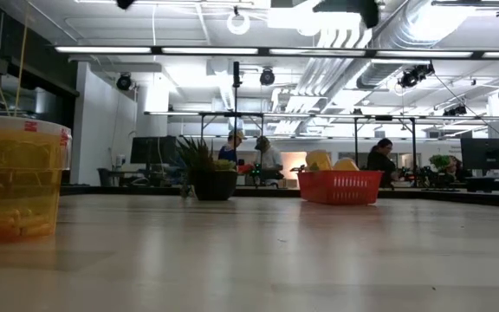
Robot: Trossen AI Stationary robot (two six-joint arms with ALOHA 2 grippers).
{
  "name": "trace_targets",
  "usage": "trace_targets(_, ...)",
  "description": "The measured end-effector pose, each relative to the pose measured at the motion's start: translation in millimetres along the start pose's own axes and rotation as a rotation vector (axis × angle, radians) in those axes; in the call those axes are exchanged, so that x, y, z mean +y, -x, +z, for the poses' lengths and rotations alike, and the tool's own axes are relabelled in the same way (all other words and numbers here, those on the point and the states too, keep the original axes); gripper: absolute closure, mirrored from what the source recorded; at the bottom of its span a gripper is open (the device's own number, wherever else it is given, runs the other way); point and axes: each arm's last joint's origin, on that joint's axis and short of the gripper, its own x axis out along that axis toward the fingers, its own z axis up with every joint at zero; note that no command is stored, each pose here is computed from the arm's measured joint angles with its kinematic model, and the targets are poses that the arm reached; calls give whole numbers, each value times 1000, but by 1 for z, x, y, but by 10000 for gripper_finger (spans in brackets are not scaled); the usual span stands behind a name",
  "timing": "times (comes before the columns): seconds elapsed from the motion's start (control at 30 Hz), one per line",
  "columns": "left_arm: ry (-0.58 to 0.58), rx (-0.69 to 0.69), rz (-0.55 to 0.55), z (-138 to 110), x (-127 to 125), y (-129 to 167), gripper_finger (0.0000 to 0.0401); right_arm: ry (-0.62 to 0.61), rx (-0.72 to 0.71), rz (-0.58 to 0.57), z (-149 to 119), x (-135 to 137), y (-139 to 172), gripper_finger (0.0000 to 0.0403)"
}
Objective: Pick and place pill bottles into a basket
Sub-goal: Put the orange pill bottle into the bin
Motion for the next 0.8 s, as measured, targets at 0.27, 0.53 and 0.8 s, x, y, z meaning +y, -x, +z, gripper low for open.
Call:
trace_targets(0.27, -9, -198, -214, -43, -2, -56, 162, 54, -335, -113, -57, 18, 48, 214)
trace_targets(0.53, -40, -150, -250, -60, -6, -89, 162, 153, -336, -165, -93, -5, 49, 214)
trace_targets(0.8, 95, -463, -156, -41, -11, -99, 162, 136, -343, -178, -91, -13, 51, 219)
